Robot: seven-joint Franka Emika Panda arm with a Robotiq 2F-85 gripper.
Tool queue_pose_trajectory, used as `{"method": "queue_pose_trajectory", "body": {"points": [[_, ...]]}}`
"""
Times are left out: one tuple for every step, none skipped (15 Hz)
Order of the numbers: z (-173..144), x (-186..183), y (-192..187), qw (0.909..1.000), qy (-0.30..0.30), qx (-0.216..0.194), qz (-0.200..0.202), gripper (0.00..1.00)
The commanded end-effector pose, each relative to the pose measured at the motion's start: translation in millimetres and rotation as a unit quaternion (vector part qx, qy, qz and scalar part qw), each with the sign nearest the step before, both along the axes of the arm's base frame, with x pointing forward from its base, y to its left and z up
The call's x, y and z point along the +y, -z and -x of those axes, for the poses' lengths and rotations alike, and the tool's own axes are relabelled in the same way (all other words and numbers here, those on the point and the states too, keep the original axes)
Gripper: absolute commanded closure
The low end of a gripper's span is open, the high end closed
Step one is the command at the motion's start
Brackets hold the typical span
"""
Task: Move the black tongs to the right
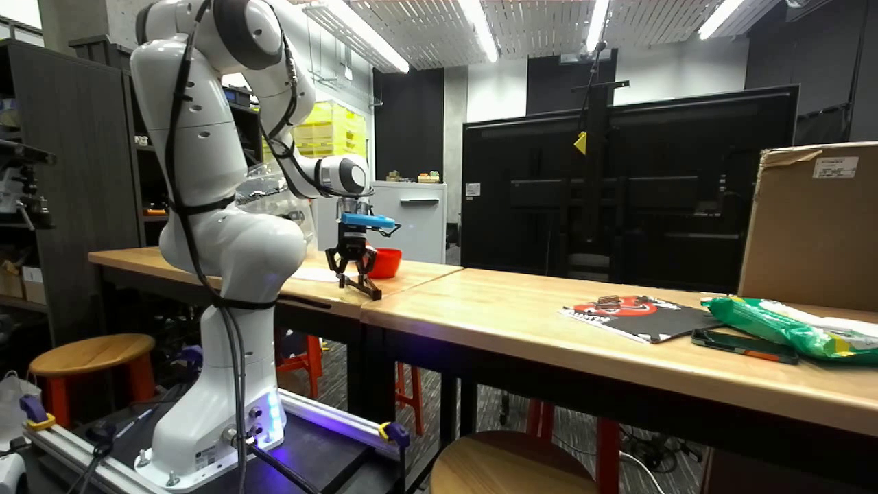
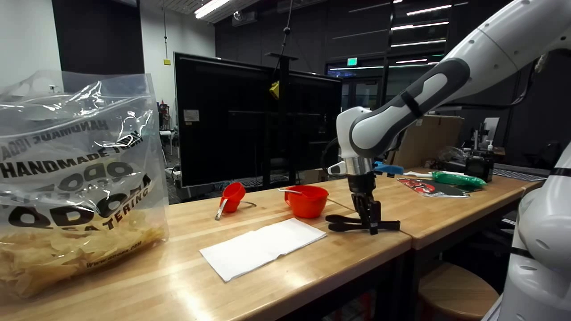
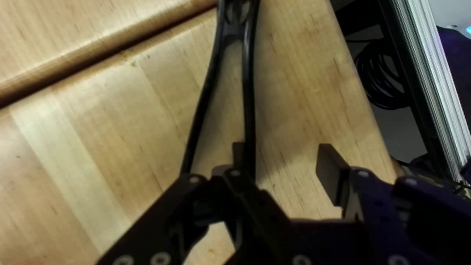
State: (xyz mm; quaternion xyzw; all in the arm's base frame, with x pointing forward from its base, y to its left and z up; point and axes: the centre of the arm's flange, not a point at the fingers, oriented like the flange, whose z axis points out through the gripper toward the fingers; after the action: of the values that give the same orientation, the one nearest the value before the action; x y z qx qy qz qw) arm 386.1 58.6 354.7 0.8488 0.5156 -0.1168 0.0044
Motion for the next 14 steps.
{"method": "queue_pose_trajectory", "body": {"points": [[-4,2,-2,0.9999,0.006,-0.001,-0.009,0.79],[-4,2,-2,0.9999,0.006,-0.002,-0.009,0.85],[-4,2,-2,0.9999,0.006,-0.002,-0.009,0.92],[-4,2,-2,0.9999,0.006,-0.002,-0.009,0.99],[-4,2,-2,0.9999,0.006,-0.002,-0.008,1.00],[-4,3,-2,0.9999,0.006,-0.002,-0.008,1.00],[-4,2,-3,0.9999,0.006,-0.003,-0.008,1.00],[-5,2,-4,0.9999,0.007,-0.004,-0.008,0.99],[-5,2,-4,0.9999,0.007,-0.005,-0.008,0.99],[-5,2,-5,0.9999,0.007,-0.006,-0.007,0.99],[-5,2,-5,0.9999,0.008,-0.006,-0.006,0.99],[-6,2,-8,0.9999,0.009,-0.008,-0.001,0.99],[-7,1,-10,0.9999,0.010,-0.011,0.002,0.99],[-8,0,-13,0.9998,0.013,-0.014,0.004,0.99]]}}
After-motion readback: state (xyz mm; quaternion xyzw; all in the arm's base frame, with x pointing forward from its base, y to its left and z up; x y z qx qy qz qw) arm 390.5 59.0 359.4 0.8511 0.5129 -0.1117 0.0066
